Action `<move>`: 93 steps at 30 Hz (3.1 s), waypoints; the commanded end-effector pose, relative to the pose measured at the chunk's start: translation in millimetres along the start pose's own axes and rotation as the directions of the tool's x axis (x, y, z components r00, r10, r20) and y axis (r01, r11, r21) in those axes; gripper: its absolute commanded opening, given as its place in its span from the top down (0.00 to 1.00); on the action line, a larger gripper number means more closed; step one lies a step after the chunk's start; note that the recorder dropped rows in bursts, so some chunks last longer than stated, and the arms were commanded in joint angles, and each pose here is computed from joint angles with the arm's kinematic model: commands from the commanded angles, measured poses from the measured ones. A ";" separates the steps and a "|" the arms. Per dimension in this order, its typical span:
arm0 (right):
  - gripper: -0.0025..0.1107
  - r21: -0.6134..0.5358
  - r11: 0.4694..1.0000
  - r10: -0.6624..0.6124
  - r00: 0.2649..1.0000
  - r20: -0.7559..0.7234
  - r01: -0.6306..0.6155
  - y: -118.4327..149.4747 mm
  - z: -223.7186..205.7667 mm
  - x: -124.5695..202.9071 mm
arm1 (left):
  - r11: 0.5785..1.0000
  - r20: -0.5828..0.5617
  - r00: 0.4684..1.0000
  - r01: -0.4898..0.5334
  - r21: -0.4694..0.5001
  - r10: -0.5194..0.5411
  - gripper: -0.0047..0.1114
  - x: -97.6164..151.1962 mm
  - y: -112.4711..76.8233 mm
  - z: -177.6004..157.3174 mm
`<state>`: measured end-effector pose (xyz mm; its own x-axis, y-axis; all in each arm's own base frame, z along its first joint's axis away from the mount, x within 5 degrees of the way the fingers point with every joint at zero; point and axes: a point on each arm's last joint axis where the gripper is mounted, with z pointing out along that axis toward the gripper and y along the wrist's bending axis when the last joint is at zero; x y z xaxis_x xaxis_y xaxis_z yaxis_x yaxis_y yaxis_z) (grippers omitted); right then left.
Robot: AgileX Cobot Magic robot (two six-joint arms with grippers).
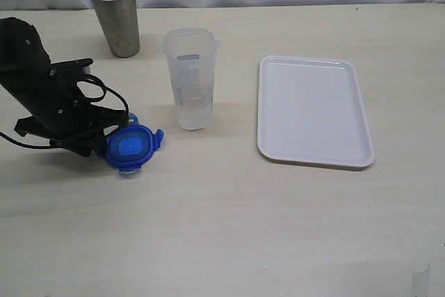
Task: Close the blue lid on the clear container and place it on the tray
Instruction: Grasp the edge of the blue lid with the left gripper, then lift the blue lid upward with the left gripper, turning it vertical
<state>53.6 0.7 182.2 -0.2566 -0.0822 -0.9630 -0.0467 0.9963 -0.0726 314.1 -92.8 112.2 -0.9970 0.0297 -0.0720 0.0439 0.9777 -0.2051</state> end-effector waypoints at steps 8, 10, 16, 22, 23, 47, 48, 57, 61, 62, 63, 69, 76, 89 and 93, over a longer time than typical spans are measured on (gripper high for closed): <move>0.94 0.004 1.000 0.002 1.000 0.004 -0.002 -0.2 -0.1 0.2 | 0.999 0.023 0.999 0.026 0.022 -0.027 0.73 -1.8 -3.2 0.6; 0.94 0.004 1.000 0.002 1.000 0.004 -0.002 -0.2 -0.1 0.2 | 1.000 0.022 0.999 0.023 0.020 -0.023 0.73 -1.7 -2.9 0.6; 0.94 0.004 1.000 0.002 1.000 0.004 -0.002 -0.2 -0.1 0.2 | 1.000 0.020 1.000 0.021 0.019 -0.021 0.83 -1.6 -2.9 0.6; 0.94 0.004 1.000 0.002 1.000 0.004 -0.002 -0.2 -0.1 0.2 | 1.000 0.023 1.000 -0.007 0.017 0.007 0.96 -1.8 -2.7 0.6; 0.94 0.004 1.000 0.002 1.000 0.004 -0.002 -0.2 -0.1 0.2 | 1.000 0.023 1.000 -0.009 0.017 0.009 0.96 -1.8 -2.7 0.6; 0.94 0.004 1.000 0.002 1.000 0.004 -0.002 -0.2 -0.1 0.2 | 0.961 0.154 0.952 -0.273 0.041 0.264 0.96 -23.4 -22.9 -61.8; 0.94 0.004 1.000 0.002 1.000 0.004 -0.002 -0.2 -0.1 0.2 | 0.956 0.171 0.944 -0.292 0.037 0.282 0.96 -24.6 -24.1 -66.7; 0.94 0.004 1.000 0.002 1.000 0.004 -0.002 -0.2 -0.1 0.2 | 0.785 0.296 0.754 -0.619 0.023 0.587 0.96 -22.9 -38.1 -96.2; 0.94 0.004 1.000 0.002 1.000 0.004 -0.002 -0.2 -0.1 0.2 | 0.748 0.326 0.711 -0.663 0.018 0.623 0.96 -22.2 -41.1 -101.4; 0.94 0.004 1.000 0.002 1.000 0.004 -0.002 -0.2 -0.1 0.2 | 0.746 0.326 0.709 -0.665 0.014 0.626 0.96 -22.4 -41.0 -101.4; 0.94 0.004 1.000 0.002 1.000 0.004 -0.002 -0.2 -0.1 0.2 | 0.748 0.333 0.707 -0.663 0.006 0.624 0.96 -23.4 -40.8 -101.6; 0.94 0.004 1.000 0.002 1.000 0.004 -0.002 -0.2 -0.1 0.2 | 0.769 0.413 0.680 -0.634 -0.083 0.606 0.96 -34.5 -39.0 -104.9; 0.94 0.004 1.000 0.002 1.000 0.004 -0.002 -0.2 -0.1 0.2 | 0.777 0.499 0.616 -0.590 -0.220 0.610 0.96 -48.5 -34.8 -111.2; 0.94 0.003 1.000 0.006 1.000 0.004 -0.006 -0.1 -0.1 0.2 | 0.709 0.591 0.410 -0.526 -0.469 0.695 0.96 -66.5 -40.9 -125.7; 0.94 0.003 1.000 0.006 1.000 0.004 -0.006 -0.1 -0.1 0.2 | 0.656 0.601 0.303 -0.524 -0.543 0.739 0.96 -66.4 -60.9 -128.9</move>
<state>53.6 0.7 182.2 -0.2566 -0.0822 -0.9630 -0.0467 0.9963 -0.0726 368.8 -118.9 244.9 -0.3126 0.5854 -0.7480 0.5362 0.7588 0.3698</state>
